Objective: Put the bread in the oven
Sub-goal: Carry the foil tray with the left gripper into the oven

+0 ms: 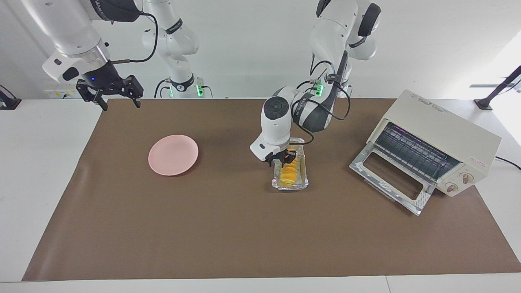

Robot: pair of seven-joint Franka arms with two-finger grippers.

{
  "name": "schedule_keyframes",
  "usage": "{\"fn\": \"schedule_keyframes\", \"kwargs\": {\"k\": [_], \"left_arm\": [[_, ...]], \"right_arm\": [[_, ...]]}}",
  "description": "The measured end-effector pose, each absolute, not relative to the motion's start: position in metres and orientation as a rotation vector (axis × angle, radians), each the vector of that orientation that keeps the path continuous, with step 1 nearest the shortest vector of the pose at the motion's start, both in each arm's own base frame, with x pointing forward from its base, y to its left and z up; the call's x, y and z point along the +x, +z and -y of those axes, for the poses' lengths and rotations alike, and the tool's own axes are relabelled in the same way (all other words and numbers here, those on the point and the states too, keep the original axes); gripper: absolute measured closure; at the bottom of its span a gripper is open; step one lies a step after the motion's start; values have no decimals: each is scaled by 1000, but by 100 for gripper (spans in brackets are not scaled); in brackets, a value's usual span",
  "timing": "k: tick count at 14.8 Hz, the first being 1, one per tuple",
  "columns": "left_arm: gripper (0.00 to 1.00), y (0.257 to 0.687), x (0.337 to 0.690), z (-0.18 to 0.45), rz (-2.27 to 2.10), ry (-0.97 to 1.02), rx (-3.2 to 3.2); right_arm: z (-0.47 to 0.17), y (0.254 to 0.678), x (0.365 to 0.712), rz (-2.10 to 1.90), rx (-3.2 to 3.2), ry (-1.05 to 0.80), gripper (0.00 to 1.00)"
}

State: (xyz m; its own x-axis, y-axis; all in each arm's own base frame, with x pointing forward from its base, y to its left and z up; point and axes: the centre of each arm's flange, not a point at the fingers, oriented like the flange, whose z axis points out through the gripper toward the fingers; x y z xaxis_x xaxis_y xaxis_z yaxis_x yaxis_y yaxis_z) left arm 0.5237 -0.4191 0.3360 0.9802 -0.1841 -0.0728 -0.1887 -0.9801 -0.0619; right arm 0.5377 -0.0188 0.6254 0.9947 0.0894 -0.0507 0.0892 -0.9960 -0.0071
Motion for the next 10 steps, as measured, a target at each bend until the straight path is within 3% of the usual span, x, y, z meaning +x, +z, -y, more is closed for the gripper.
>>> {"fn": "schedule_keyframes", "kwargs": {"k": [2,5,6,10], "left_arm": [[56,337,519,420,-237,103,-3059],[93,335,508,428,-161,113,-3061],[98,334,506,428,-148,115,-3060],[99,338,507,424,-88,129,-3075]], "right_arm": [[16,625,538,148,-3133,80,0],[16,626,538,150,-3133,80,0],[16,626,538,150,-3133,80,0],[16,625,538,150,-3133,80,0]]}}
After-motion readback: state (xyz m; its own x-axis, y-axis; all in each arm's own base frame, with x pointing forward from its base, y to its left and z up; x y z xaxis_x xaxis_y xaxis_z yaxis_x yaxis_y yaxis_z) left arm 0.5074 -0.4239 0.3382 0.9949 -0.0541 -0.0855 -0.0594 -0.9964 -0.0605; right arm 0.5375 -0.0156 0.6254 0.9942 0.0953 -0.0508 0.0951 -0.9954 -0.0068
